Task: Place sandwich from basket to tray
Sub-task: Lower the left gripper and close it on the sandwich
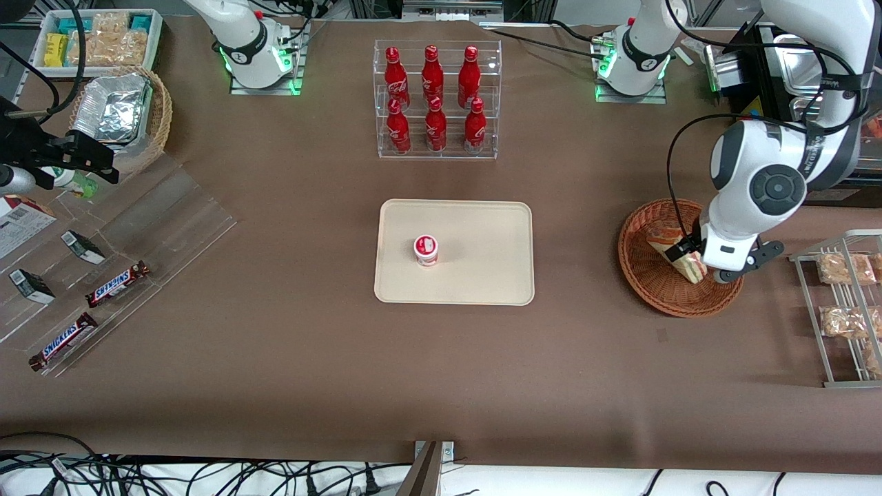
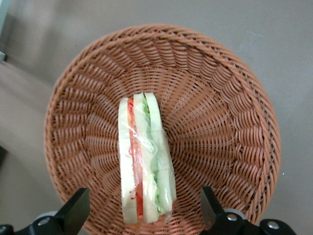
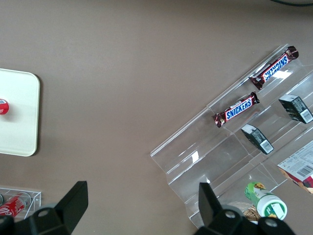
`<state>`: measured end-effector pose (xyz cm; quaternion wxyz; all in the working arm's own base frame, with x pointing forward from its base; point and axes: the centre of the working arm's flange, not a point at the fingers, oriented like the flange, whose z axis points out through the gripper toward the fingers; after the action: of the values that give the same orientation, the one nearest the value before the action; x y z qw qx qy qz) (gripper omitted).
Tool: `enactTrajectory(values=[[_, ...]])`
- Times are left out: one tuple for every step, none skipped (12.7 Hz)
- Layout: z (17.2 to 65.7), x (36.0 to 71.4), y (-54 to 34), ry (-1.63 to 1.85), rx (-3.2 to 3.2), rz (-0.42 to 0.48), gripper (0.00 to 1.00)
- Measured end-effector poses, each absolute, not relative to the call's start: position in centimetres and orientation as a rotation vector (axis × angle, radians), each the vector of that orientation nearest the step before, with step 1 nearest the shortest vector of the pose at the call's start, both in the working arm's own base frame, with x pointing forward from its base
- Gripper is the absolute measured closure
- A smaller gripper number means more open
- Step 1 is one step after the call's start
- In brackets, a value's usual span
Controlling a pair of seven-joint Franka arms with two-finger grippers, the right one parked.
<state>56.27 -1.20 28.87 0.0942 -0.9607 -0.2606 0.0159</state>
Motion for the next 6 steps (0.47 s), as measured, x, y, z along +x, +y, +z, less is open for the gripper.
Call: enactTrajectory(values=[[27.9, 55.5, -1.3, -0.78, -2.843, 0.022, 0.0], [27.1, 54.8, -1.4, -0.787, -2.833, 0.003, 0.0], [26.4, 54.3, -1.5, -0.789, -2.82, -0.011, 0.0], [26.1, 54.0, -1.6, -0.792, -2.809, -0.021, 0.0], [25.9, 53.9, -1.8, -0.799, -2.802, -0.026, 0.0], [25.9, 53.8, -1.9, -0.807, -2.799, -0.028, 0.0]])
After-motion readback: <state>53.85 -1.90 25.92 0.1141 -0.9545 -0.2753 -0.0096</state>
